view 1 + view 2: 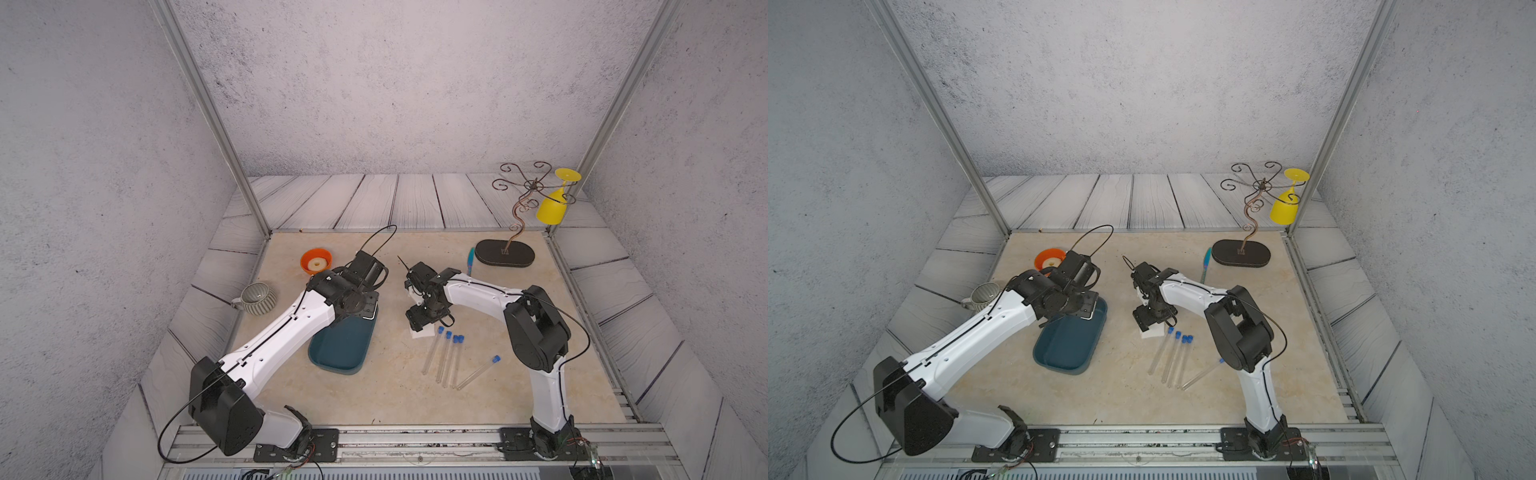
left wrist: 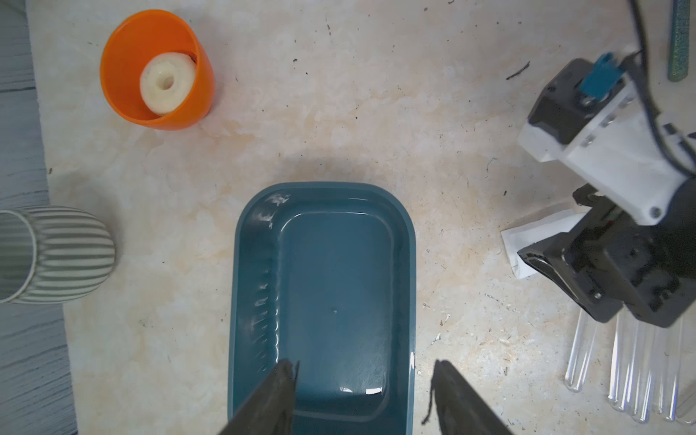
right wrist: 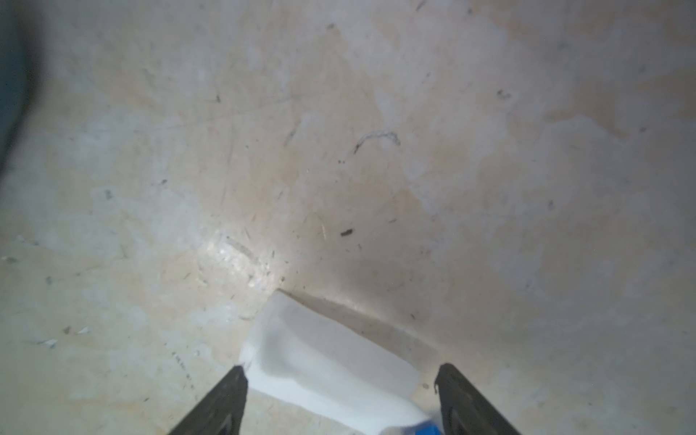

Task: Wipe the exteriors of test tubes
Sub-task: Pick up the cleaning item at the center of the board.

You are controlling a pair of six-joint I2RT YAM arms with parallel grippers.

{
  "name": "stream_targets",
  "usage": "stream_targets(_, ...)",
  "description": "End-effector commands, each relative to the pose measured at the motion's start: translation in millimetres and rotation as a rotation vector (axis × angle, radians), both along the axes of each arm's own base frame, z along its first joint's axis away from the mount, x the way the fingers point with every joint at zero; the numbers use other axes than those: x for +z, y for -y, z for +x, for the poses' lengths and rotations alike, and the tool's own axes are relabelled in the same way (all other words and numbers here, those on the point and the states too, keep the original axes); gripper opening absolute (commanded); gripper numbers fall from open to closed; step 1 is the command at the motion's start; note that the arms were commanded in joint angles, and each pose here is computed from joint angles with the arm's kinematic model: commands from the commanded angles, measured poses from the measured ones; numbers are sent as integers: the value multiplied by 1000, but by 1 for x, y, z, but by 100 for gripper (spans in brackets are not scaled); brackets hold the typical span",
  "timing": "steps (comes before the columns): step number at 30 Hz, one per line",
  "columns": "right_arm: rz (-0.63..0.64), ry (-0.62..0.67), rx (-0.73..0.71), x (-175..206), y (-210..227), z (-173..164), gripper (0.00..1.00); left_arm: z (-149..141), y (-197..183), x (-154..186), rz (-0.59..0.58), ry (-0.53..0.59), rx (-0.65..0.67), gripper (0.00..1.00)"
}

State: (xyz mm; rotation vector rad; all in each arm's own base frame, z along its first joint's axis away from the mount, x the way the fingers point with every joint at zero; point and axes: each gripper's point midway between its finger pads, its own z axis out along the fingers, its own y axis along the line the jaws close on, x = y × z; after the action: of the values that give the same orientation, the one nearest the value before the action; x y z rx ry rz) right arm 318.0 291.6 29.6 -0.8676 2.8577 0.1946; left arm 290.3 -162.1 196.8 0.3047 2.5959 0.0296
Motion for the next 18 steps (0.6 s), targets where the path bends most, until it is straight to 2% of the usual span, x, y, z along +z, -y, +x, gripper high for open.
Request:
stream_targets(1,-85,-19,2,-19,5,-5,73,-6,-11,-5,36,-24,29,61)
stream_targets(7,-101,-33,0,-33,0,-10,65,-7,-10,-1,20,-13,25,60)
stream_targets(13,-96,-43,2,-40,-3,-13,40,-8,-10,-2,27,-18,13,60)
stream_targets(18,-30,-33,15,-26,-13,-12,30,-7,-6,-3,27,-23,-20,60)
